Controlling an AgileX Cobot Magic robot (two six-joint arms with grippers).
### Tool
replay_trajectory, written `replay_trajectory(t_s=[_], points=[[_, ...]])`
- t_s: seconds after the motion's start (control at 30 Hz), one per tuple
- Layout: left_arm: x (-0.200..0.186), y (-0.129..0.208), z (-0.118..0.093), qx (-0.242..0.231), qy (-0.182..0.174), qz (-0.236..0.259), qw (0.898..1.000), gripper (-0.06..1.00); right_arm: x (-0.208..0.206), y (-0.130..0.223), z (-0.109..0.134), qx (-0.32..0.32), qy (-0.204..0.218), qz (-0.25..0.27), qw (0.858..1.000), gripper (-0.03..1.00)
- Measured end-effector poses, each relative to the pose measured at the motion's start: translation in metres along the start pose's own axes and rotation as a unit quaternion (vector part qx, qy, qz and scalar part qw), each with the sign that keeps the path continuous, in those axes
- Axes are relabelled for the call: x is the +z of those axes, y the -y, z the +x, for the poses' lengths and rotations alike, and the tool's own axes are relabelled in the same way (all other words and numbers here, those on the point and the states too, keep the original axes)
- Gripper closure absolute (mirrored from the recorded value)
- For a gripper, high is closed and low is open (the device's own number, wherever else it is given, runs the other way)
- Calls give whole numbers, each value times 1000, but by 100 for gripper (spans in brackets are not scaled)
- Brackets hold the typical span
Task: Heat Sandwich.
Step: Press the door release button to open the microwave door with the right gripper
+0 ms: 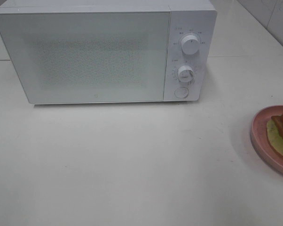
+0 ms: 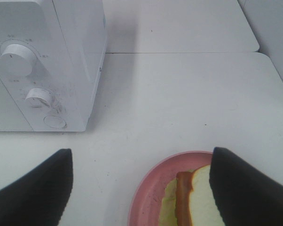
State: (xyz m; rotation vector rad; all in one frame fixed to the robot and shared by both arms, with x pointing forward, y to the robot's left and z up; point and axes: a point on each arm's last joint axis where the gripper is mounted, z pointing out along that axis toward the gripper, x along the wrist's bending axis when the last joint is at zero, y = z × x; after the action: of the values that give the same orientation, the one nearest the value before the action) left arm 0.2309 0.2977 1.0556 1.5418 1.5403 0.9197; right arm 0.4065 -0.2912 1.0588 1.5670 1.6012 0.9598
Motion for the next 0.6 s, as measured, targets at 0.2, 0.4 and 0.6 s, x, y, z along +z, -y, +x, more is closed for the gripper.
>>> replay_trajectory(t_s=[0.2,0.4,0.6], points=[[0,0,0,0,0,0,1000,-5,21,-1,0,8,0,-1,1000,20],[0,0,0,0,0,0,1000,-5,45,-3,0,9,0,-20,1000,20],[0,0,0,0,0,0,1000,-5,64,14,1,14,-3,-37,999,20]])
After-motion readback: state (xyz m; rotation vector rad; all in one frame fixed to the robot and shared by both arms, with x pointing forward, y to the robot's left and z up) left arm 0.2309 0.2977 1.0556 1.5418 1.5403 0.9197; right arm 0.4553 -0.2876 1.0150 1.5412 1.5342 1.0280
